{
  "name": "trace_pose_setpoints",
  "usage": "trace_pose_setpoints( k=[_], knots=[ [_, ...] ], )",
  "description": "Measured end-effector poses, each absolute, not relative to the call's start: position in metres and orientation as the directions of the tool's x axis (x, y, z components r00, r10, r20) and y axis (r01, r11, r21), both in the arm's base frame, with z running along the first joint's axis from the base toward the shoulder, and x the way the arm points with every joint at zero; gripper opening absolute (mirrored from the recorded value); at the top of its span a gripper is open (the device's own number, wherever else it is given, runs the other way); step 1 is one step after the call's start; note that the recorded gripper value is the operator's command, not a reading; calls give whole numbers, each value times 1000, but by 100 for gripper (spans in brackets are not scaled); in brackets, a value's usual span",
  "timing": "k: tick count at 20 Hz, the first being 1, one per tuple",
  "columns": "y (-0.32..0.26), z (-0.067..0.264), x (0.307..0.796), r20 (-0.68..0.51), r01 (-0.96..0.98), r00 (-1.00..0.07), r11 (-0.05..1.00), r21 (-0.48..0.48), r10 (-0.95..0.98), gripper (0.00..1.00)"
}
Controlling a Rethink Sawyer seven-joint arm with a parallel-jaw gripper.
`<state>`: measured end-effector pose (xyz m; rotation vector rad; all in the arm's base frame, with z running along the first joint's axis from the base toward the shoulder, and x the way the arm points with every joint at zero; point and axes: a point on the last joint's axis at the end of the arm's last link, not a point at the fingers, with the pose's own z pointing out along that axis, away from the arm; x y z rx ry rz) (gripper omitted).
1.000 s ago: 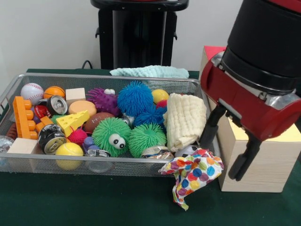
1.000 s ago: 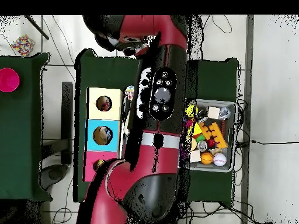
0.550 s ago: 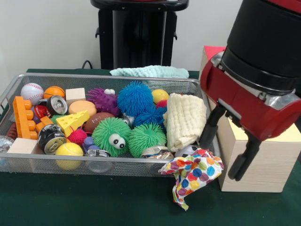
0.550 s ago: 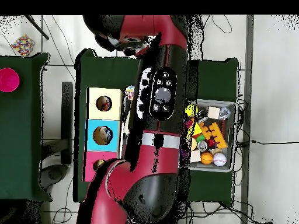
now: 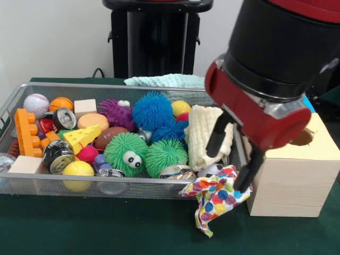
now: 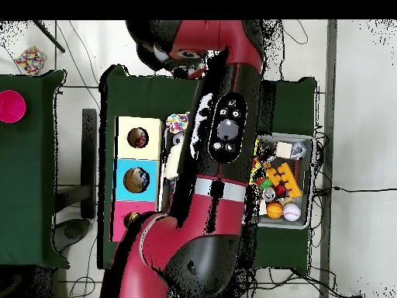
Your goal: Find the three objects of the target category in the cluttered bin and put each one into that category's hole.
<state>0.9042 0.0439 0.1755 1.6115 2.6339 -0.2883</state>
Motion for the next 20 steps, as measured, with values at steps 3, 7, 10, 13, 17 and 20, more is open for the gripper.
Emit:
trace_pose_setpoints(
  k=[3, 7, 10, 13, 17, 20],
  knots=[
    [33, 170, 898, -118, 897, -434, 415, -154, 893, 100],
    [23, 159, 888, -109, 904, -410, 387, -184, 905, 100],
    [12, 142, 876, -101, 909, -385, 358, -211, 917, 100],
    [5, 125, 866, -100, 916, -368, 341, -212, 925, 100],
    [2, 105, 863, -97, 930, -349, 332, -161, 932, 100],
    [-1, 89, 865, -92, 945, -324, 317, -83, 941, 100]
  ],
)
